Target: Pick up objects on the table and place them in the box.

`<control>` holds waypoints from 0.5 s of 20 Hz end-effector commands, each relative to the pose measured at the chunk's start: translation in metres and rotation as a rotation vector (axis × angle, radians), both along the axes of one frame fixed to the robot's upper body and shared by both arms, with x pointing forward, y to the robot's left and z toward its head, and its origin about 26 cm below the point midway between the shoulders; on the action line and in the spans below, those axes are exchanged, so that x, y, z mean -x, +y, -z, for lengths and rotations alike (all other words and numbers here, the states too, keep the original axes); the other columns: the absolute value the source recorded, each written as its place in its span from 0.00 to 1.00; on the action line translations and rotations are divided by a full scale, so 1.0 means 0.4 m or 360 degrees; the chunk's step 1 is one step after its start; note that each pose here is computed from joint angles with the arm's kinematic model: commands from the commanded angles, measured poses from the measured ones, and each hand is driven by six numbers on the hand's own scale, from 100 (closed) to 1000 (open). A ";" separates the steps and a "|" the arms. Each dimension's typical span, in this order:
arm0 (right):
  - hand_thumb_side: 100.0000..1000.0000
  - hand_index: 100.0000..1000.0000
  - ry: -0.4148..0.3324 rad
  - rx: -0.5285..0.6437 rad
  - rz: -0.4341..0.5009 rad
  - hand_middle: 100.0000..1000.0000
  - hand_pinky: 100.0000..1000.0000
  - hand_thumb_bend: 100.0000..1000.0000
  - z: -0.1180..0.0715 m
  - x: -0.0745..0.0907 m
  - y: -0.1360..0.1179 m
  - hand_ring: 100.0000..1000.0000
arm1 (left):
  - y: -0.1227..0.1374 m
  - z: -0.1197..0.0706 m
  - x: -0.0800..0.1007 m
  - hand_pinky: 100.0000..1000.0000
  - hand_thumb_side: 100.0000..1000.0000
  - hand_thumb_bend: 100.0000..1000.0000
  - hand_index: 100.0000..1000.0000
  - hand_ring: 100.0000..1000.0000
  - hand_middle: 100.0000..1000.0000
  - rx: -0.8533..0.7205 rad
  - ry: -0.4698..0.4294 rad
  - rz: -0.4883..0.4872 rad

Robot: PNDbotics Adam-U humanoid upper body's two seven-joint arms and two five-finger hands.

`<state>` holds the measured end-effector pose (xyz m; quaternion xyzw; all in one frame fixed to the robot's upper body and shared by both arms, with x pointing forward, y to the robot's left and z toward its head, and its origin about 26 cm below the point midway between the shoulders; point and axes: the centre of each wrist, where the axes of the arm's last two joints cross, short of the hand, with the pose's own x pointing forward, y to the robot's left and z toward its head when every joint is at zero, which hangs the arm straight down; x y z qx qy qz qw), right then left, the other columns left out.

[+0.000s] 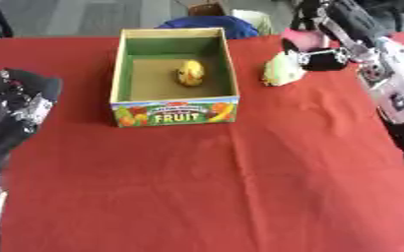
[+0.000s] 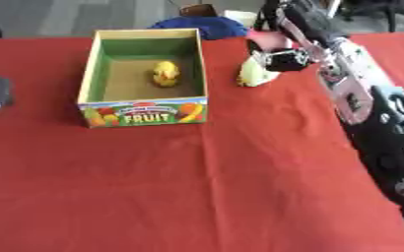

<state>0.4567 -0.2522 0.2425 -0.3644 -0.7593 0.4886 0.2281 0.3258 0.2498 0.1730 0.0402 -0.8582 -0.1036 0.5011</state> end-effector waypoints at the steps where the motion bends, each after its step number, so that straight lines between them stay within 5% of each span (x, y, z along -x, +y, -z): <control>1: 0.00 0.26 -0.0026 0.0010 -0.0035 0.14 0.61 0.00 -0.022 -0.022 0.031 0.73 | -0.001 -0.030 0.005 0.54 0.28 0.44 0.52 0.47 0.46 -0.0016 -0.0064 0.0027; 10: 0.00 0.29 -0.0034 0.0021 -0.0057 0.18 0.62 0.00 -0.006 -0.084 0.128 0.74 | -0.017 -0.050 0.001 0.54 0.28 0.45 0.52 0.47 0.46 -0.0023 -0.0101 0.0081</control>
